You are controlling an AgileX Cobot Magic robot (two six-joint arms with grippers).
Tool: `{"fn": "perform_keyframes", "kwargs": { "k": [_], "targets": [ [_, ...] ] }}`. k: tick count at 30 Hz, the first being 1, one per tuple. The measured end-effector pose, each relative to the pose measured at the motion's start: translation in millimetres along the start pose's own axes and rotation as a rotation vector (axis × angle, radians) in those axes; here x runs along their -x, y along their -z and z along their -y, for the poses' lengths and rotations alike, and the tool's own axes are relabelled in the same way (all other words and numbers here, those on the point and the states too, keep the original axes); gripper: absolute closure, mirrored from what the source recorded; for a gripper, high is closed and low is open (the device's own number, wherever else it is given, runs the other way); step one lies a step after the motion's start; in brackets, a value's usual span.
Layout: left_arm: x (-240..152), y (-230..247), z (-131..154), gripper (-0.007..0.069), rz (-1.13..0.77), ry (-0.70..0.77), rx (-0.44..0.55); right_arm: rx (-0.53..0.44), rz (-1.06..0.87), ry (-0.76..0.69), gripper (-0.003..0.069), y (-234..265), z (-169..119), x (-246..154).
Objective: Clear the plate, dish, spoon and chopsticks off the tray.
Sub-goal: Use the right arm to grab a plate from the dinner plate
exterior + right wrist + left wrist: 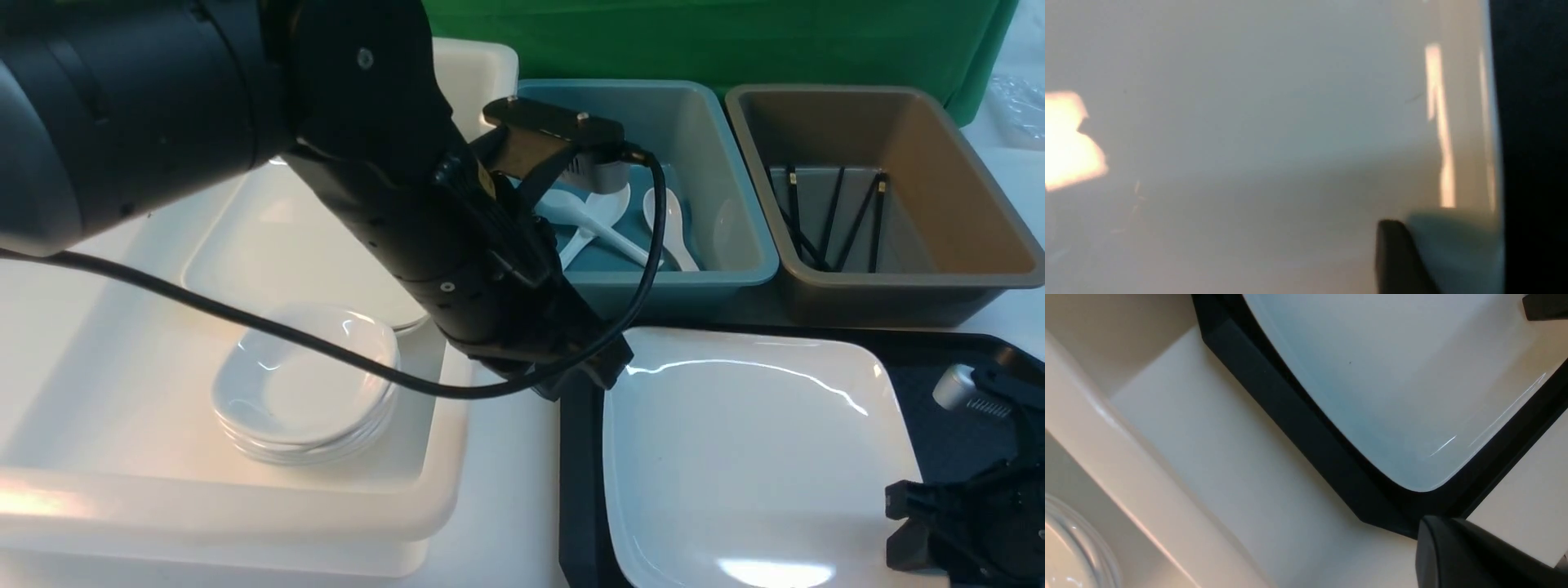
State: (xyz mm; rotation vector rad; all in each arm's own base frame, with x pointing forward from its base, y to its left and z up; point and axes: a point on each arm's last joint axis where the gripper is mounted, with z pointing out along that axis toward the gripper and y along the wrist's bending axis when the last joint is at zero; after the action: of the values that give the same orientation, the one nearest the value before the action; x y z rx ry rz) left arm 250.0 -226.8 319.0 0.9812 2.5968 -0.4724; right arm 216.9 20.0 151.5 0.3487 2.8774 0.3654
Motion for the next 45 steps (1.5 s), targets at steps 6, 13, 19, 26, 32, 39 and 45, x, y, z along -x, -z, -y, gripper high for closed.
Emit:
{"fn": "perform_keyframes", "kwargs": {
  "k": [6, 13, 19, 26, 32, 39, 45],
  "targets": [
    [0, 0, 0, 0.0623, -0.005, 0.0, -0.001, 0.01, 0.008, 0.012, 0.0456, 1, 0, 2],
    [-1, 0, -3, 0.0623, -0.016, -0.016, 0.028, 0.028, -0.024, 0.059, 0.0464, 14, -3, -8],
    [-2, 0, -4, 0.0623, -0.024, -0.026, 0.045, 0.068, 0.078, 0.124, 0.0549, 53, -10, -20],
    [-1, 0, -5, 0.0623, -0.009, -0.032, 0.056, 0.108, 0.208, 0.151, 0.0593, 84, -15, -32],
    [1, 0, -6, 0.0623, 0.006, -0.033, 0.069, 0.112, 0.214, 0.131, 0.0595, 86, -15, -33],
    [-1, 11, -25, 0.0623, 0.026, 0.04, 0.213, 0.123, 0.226, 0.15, 0.0603, 104, -23, -23],
    [-5, 46, -42, 0.0623, 0.136, 0.11, 0.251, 0.125, 0.252, 0.19, 0.0603, 124, -31, -13]
  ]
}}
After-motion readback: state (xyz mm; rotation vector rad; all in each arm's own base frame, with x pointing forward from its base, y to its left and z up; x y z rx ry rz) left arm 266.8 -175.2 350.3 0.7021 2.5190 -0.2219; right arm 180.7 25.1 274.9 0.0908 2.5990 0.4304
